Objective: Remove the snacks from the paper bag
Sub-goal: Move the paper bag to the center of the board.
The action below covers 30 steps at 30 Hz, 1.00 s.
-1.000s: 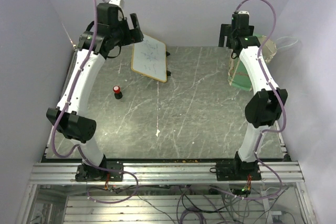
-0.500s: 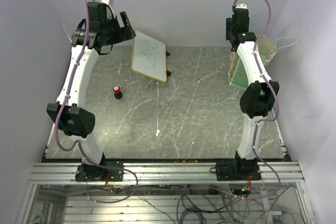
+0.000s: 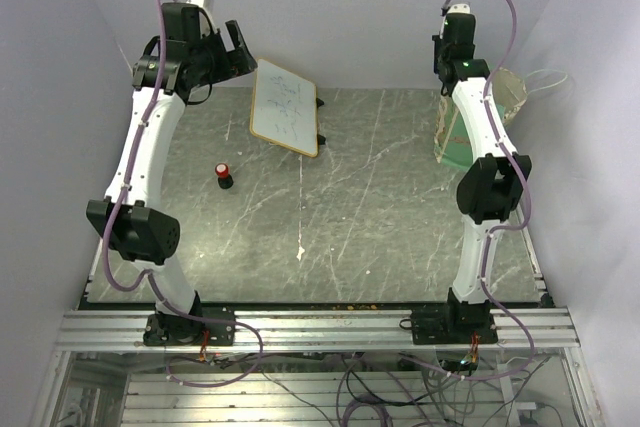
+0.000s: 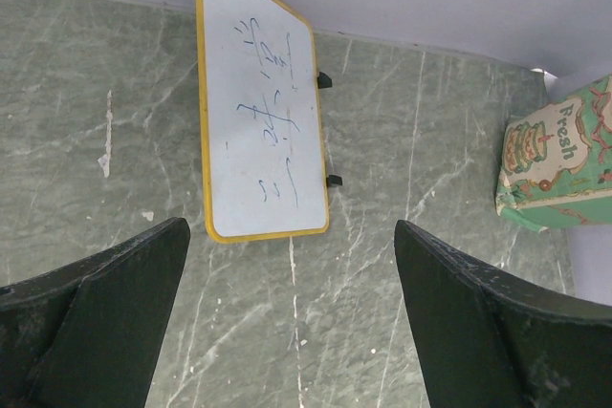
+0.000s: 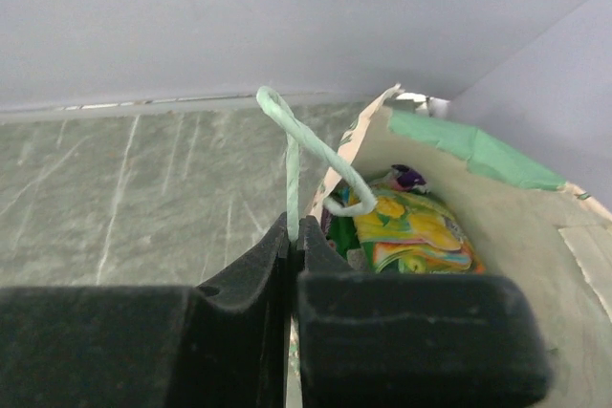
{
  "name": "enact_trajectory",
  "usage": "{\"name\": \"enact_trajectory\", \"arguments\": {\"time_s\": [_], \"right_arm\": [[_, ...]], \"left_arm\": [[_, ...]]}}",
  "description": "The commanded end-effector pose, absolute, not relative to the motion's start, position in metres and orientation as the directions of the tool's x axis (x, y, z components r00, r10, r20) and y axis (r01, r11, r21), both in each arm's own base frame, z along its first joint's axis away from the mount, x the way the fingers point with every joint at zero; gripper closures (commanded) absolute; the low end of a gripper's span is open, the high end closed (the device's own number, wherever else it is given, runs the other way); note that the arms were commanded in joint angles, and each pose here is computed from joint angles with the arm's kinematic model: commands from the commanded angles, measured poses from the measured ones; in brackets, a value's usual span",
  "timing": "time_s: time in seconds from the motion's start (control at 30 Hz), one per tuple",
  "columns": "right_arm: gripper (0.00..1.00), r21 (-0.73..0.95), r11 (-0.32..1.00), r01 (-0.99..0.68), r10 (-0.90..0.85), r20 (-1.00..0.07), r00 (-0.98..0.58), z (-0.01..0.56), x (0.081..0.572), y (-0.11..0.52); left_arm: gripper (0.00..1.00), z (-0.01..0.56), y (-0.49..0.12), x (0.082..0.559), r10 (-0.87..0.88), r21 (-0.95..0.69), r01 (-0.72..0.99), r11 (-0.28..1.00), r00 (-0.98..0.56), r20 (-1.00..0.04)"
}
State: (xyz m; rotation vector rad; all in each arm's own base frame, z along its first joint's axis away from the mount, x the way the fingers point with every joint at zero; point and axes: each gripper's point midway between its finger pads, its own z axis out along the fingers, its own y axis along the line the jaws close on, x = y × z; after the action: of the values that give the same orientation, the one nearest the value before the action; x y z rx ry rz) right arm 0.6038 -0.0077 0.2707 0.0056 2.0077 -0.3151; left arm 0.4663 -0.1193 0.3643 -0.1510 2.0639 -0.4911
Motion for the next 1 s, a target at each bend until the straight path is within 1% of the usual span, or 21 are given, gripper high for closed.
{"name": "enact_trajectory", "arguments": {"time_s": [0.0,0.27,0.4,0.57,0.73,0.83,0.97], "right_arm": [[1.00,-0.136,0.989,0.061,-0.101,-0.911,-0.400,0.313,0.570,0.017],[1.00,-0.042,0.996,-0.078,-0.075,-0.868,-0.490,0.312,0.504,0.060],[1.00,-0.011,0.989,-0.150,-0.089,-0.843,-0.530,0.307,0.458,0.091],[1.00,0.101,0.957,-0.271,-0.082,-0.805,-0.588,0.298,0.392,0.147],[1.00,0.296,0.880,-0.371,-0.033,-0.743,-0.669,0.287,0.325,0.208],[1.00,0.378,0.814,-0.440,-0.037,-0.723,-0.690,0.289,0.285,0.253],[1.00,0.440,0.714,-0.545,-0.083,-0.720,-0.689,0.295,0.248,0.314]], "left_arm": [[0.01,0.402,-0.122,0.436,-0.349,-0.459,0.141,0.877,-0.468,-0.812],[0.01,0.415,-0.140,0.399,-0.420,-0.580,0.194,0.791,-0.516,-0.746],[0.01,0.415,-0.146,0.381,-0.437,-0.619,0.209,0.757,-0.543,-0.717],[0.03,0.407,-0.147,0.364,-0.453,-0.647,0.190,0.738,-0.572,-0.684],[0.03,0.407,-0.144,0.345,-0.471,-0.664,0.173,0.727,-0.578,-0.667],[0.03,0.402,-0.144,0.332,-0.486,-0.682,0.154,0.714,-0.592,-0.643],[0.03,0.397,-0.147,0.317,-0.498,-0.710,0.139,0.690,-0.621,-0.606]]}}
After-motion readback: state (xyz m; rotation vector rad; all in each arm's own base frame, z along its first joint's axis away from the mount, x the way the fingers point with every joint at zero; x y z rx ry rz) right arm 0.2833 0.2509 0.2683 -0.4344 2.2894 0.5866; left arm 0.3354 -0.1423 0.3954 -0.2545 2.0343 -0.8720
